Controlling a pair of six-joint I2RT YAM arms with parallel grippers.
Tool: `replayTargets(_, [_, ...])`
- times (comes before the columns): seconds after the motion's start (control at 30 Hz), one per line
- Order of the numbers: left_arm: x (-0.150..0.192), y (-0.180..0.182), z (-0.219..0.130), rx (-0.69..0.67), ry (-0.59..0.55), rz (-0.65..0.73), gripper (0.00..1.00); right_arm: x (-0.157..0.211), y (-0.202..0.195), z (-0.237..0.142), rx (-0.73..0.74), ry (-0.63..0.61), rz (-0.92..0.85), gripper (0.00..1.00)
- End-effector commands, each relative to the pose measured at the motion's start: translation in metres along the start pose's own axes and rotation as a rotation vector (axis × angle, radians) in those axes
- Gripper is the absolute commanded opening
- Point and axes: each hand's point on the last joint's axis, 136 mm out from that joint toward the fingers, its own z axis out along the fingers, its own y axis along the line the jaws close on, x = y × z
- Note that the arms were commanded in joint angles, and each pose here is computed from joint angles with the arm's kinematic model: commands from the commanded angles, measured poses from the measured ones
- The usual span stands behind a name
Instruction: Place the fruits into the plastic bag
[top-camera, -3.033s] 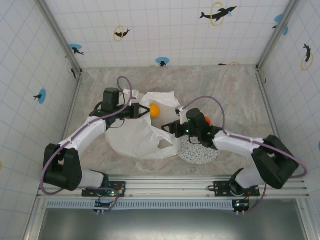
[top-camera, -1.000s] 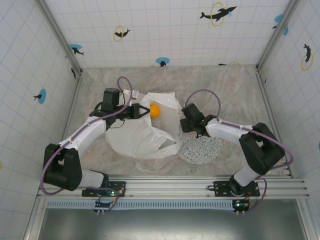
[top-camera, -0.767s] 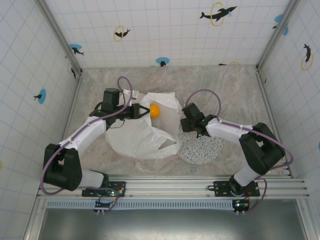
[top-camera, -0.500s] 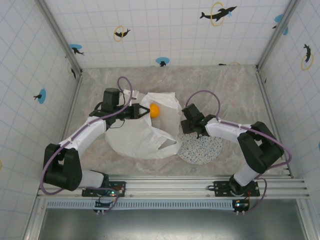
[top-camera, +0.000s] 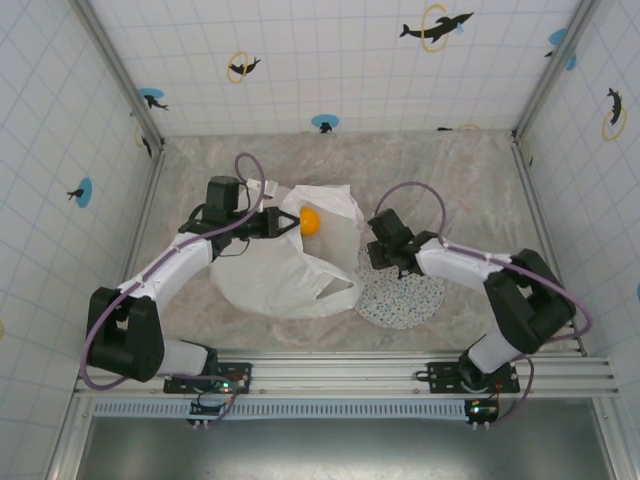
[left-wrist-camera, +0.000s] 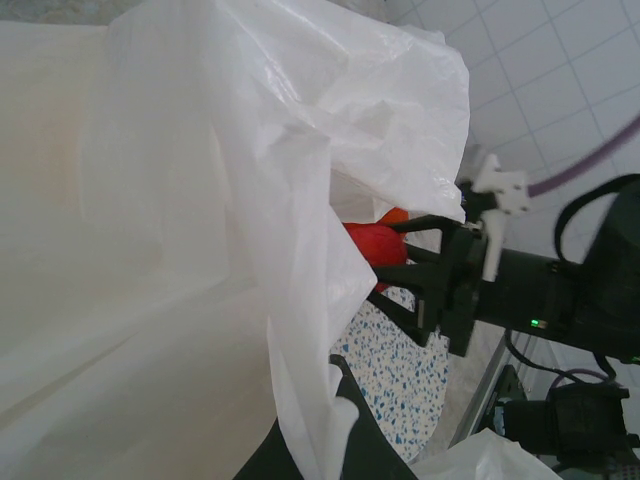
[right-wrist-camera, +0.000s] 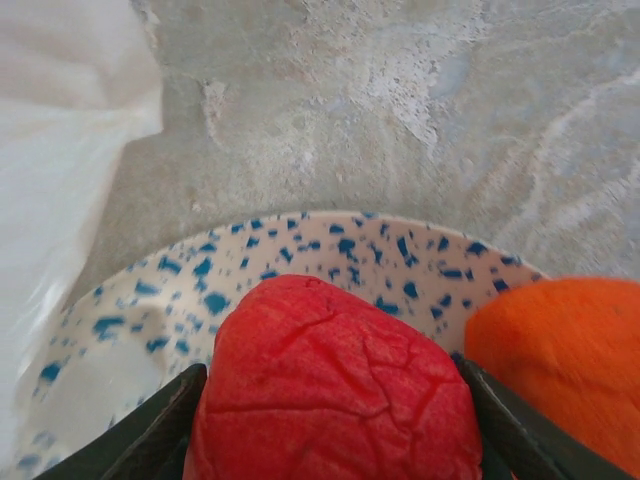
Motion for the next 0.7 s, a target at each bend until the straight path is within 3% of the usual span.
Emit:
replayTargets(0.0, [-0.004,-0.005,-0.002,0.023,-0.003,0.010,0.00,-0.019,0.017,-0.037,-0.138,-0.160,-0.021,0.54])
replayTargets(0.17, [-0.003,-0.008,-0.002,0.036,0.001,0.011,0.00,-0.045,0.066,-0.078,-0.439,-0.392,-0.069,0.52])
replayTargets(0.47, [-0.006,-0.015,-0.005,0.064,-0.008,0.026,0.00,-0.072,0.142,-0.062,-0.632,-0.374,-0.220,0.51])
replayTargets(0.67, [-0.008,-0.021,-0.008,0.085,-0.021,0.033,0.00,-0.085,0.172,-0.037,-0.651,-0.368,-0.173,0.51])
